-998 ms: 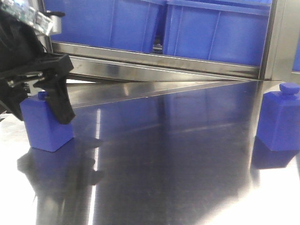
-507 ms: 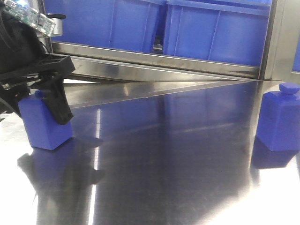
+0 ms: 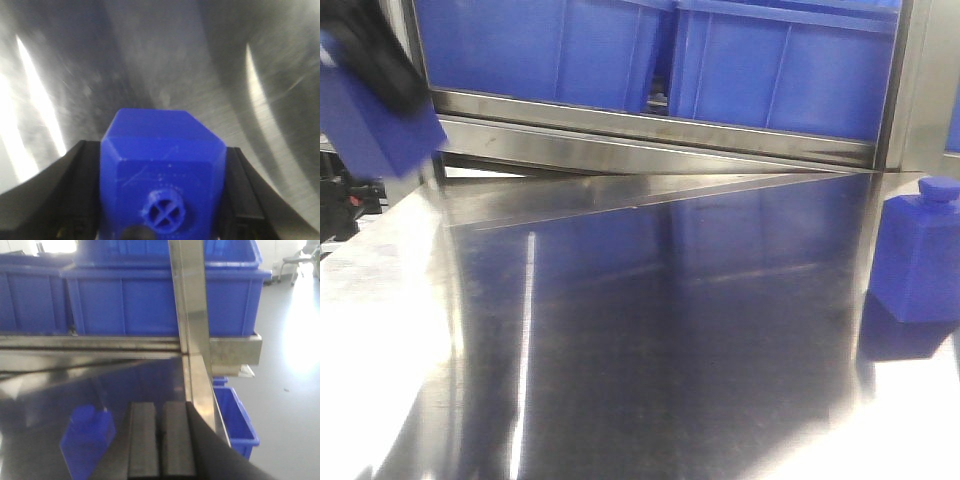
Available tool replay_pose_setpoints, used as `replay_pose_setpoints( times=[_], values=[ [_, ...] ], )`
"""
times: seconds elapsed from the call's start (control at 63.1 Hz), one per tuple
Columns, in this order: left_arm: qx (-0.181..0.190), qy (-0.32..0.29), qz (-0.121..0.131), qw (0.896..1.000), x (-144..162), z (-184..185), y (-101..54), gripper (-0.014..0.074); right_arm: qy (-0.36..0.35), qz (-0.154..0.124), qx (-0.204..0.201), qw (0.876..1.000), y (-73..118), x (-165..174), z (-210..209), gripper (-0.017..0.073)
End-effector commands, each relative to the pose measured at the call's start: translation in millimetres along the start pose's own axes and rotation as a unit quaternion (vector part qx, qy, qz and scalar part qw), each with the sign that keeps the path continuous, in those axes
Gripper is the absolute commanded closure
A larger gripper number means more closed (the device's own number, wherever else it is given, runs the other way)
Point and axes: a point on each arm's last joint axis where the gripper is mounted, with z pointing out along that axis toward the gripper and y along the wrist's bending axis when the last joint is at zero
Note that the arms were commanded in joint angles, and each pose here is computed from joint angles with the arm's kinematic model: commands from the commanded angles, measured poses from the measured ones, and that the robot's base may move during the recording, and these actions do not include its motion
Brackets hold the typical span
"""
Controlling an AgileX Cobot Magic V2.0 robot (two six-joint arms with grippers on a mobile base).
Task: Pick and sort blue part to right shelf
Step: 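Grasp the other blue part with the right gripper and lift it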
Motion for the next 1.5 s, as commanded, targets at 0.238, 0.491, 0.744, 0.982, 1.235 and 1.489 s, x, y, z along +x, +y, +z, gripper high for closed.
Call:
replay_pose_setpoints(
  times=[0.238,0.491,0.744,0.982,1.235,1.489],
  values=[
    [-0.009,-0.192,0.020,0.981,39.7,-81.6,-7.8,0.0288,-0.009,-0.007,-0.019,1.000,18.3,-83.6,4.2,0.0062],
    [-0.008,-0.237,0.024,0.971,75.8,-100.1,-8.4,0.0288,0.138,-0.023,-0.065,0.988,37.1,-121.1,27.6,0.0010],
    [-0.007,-0.236,0.025,0.972,87.1,-101.1,-8.2,0.0288,0.346,-0.081,-0.144,0.924,76.3,-153.4,79.9,0.0010],
    [-0.006,-0.236,0.024,0.972,87.1,-101.1,-8.3,0.0288,0.493,-0.088,-0.104,0.859,95.5,-138.3,157.3,0.0010],
    [-0.006,-0.234,0.024,0.972,87.3,-101.0,-8.3,0.0288,0.586,-0.077,-0.057,0.805,101.8,-87.7,215.5,0.0010],
    [-0.006,-0.234,0.024,0.972,87.4,-101.0,-8.3,0.0288,0.618,-0.100,0.011,0.780,92.2,-50.9,241.9,0.0010]
  ],
)
